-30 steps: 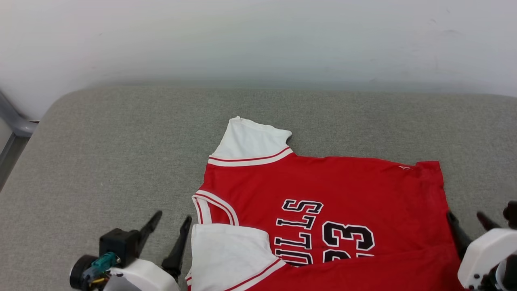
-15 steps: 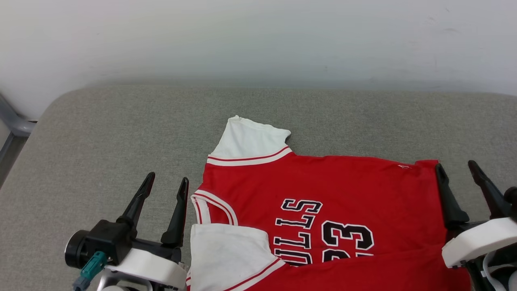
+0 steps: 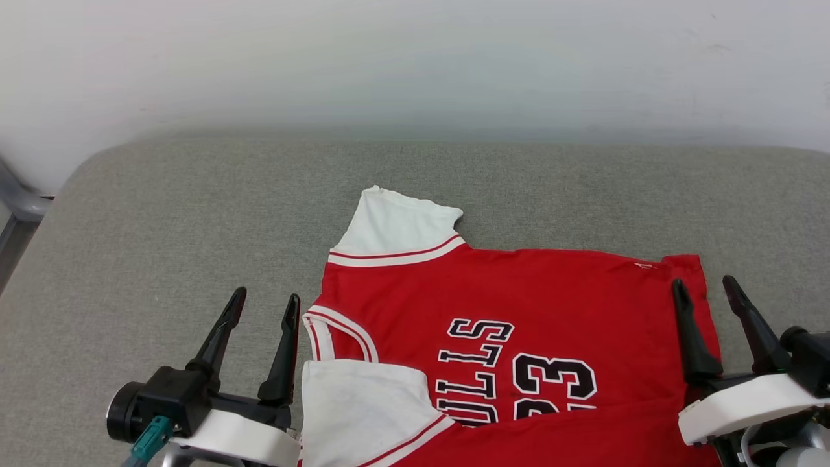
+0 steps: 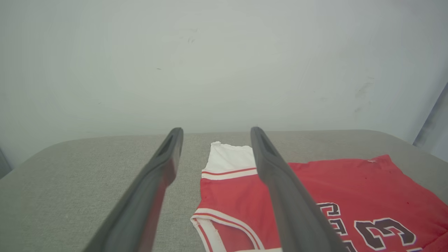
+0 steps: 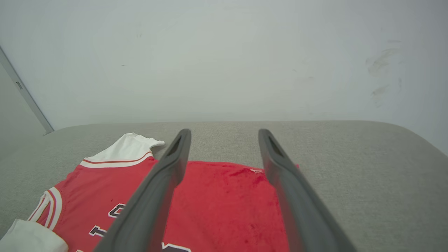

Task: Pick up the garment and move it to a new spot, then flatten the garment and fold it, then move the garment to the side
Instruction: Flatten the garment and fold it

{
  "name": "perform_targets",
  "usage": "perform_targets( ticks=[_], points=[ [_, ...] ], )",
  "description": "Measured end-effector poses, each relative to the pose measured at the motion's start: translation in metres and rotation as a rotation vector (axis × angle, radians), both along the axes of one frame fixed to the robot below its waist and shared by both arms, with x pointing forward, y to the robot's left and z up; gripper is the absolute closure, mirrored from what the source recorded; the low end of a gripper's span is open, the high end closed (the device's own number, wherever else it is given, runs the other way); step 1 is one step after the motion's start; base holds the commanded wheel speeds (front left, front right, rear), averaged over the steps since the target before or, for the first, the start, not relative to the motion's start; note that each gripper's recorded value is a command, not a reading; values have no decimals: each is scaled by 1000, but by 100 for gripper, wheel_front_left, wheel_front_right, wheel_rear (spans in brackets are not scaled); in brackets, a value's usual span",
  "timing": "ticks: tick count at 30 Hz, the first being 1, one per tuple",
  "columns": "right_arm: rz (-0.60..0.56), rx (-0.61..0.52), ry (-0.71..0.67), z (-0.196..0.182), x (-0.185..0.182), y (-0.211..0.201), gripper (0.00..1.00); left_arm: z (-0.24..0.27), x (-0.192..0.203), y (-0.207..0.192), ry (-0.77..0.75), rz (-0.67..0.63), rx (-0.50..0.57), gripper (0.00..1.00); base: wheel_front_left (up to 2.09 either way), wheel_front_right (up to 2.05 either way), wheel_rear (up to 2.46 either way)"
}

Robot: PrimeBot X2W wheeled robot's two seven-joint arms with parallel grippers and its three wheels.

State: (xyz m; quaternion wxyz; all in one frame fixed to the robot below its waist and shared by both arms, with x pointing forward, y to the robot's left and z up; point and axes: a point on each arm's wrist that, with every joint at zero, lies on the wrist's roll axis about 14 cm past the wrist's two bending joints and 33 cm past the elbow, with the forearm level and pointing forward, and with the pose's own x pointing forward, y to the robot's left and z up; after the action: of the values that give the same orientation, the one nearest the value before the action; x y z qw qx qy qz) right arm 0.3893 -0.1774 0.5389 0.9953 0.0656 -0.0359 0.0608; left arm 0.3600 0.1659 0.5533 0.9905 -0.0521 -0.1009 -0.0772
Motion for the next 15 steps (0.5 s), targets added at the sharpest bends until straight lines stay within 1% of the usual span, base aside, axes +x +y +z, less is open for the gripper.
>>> perform_targets(
  ticks=[5,8,10,12,15],
  points=[
    [-6,6,6,-4,2,-1,0,0,9,-1,-6,-18,16,0,0,0,0],
    [-16,9,6,-5,4,-3,0,3,22,-5,-21,-50,40,0,0,0,0],
    [-23,13,11,-6,6,-5,0,-4,32,-11,-4,-92,78,0,0,0,0],
    [-28,14,22,-11,7,-6,0,-14,44,-15,32,-136,139,0,0,0,0],
    [-33,18,20,-11,15,-6,0,-9,76,-17,49,-178,201,0,0,0,0]
  ],
)
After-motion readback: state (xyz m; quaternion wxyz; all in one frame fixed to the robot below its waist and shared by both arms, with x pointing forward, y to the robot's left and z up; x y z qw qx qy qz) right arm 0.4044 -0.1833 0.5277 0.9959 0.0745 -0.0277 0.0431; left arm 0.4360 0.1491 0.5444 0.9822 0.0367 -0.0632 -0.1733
